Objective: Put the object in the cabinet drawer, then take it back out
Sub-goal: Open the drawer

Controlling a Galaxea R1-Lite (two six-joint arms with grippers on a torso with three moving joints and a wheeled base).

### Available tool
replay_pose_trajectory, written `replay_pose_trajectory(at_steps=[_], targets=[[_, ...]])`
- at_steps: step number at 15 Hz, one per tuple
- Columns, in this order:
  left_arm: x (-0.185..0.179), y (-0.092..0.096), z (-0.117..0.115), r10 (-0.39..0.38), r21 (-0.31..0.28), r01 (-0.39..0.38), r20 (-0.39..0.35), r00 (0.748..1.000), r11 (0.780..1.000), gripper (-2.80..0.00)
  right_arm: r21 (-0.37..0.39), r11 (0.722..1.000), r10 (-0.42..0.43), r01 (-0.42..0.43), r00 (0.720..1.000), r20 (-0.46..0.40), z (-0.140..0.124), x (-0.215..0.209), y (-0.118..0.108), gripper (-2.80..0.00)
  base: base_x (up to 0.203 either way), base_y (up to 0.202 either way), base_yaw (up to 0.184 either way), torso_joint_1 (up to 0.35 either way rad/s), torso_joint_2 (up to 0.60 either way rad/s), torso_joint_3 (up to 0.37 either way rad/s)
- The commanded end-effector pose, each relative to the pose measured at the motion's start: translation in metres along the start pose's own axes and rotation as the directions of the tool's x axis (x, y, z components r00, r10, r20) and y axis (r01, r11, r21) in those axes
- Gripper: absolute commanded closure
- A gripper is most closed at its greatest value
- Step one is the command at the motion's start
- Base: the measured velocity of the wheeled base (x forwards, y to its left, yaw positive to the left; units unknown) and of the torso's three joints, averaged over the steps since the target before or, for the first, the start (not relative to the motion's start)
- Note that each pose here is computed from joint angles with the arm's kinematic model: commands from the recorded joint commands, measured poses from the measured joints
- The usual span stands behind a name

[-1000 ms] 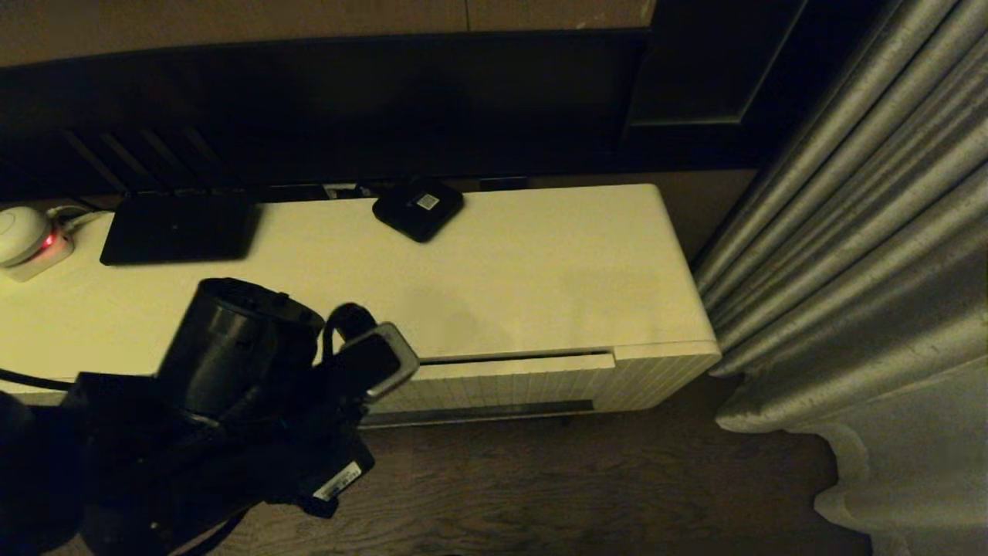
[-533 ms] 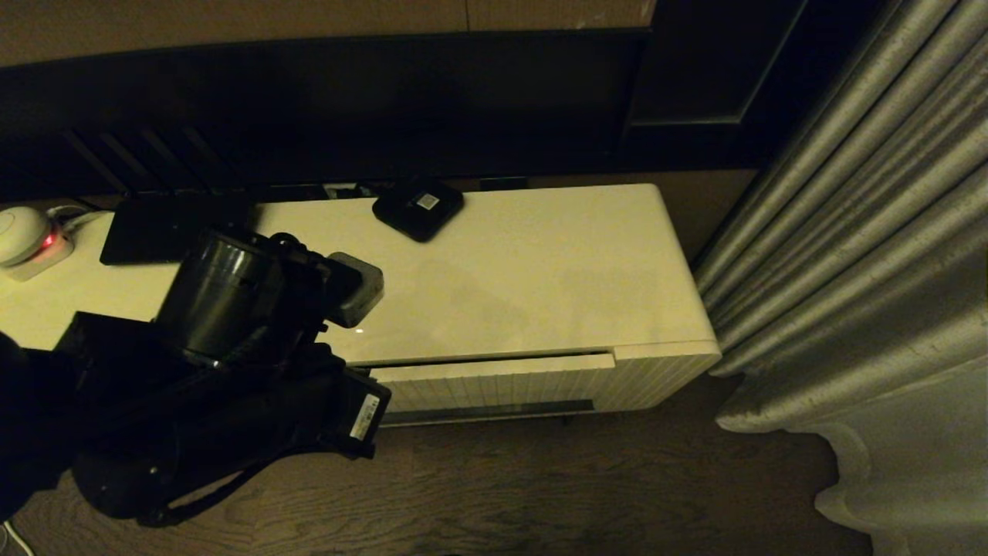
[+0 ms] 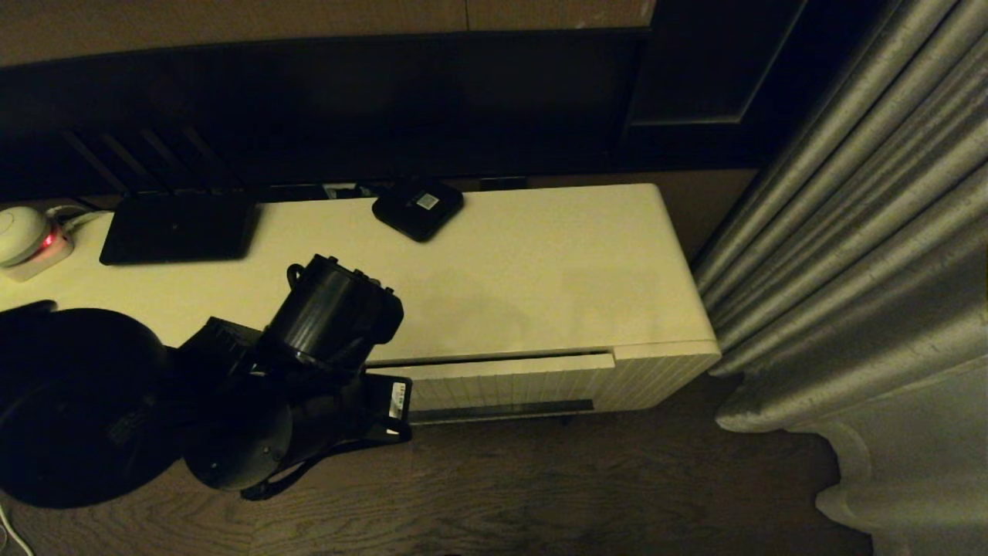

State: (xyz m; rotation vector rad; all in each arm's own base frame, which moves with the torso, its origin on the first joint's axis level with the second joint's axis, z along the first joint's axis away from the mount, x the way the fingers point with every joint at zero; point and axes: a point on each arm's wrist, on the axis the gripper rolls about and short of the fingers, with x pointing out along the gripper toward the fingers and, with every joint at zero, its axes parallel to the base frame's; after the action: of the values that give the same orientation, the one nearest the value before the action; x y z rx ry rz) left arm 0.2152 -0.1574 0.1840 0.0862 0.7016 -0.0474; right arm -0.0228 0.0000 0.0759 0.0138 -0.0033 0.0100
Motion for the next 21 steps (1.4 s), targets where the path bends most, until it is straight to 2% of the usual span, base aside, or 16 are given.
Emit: replay_pose_trajectory(at_steps=[1,3,7,21], targets=[[0.014,-0.004,-0.004,0.05,0.006,-0.05,-0.019,0.999,0.999,0.0,0.0,1.0,0.001,-0.001,1.0,-0.002,0.0,0.0,0.0,0.0,0.0,0.0,0.0,0.0,0.0,0.0],[0.021,-0.006,-0.004,0.08,-0.002,-0.08,0.005,0.997,0.997,0.0,0.0,1.0,0.001,-0.001,1.0,0.0,0.0,0.0,0.0,0.0,0.0,0.0,0.0,0.0,0.0,0.0],[0.029,-0.008,-0.002,0.077,-0.036,-0.075,0.049,0.996,0.997,0.0,0.0,1.0,0.001,-0.001,1.0,0.0,0.0,0.0,0.0,0.0,0.0,0.0,0.0,0.0,0.0,0.0],[0.055,-0.007,0.004,0.098,-0.115,-0.086,0.1,0.99,0.99,0.0,0.0,1.0,0.0,0.0,1.0,-0.001,0.0,0.0,0.0,0.0,0.0,0.0,0.0,0.0,0.0,0.0]])
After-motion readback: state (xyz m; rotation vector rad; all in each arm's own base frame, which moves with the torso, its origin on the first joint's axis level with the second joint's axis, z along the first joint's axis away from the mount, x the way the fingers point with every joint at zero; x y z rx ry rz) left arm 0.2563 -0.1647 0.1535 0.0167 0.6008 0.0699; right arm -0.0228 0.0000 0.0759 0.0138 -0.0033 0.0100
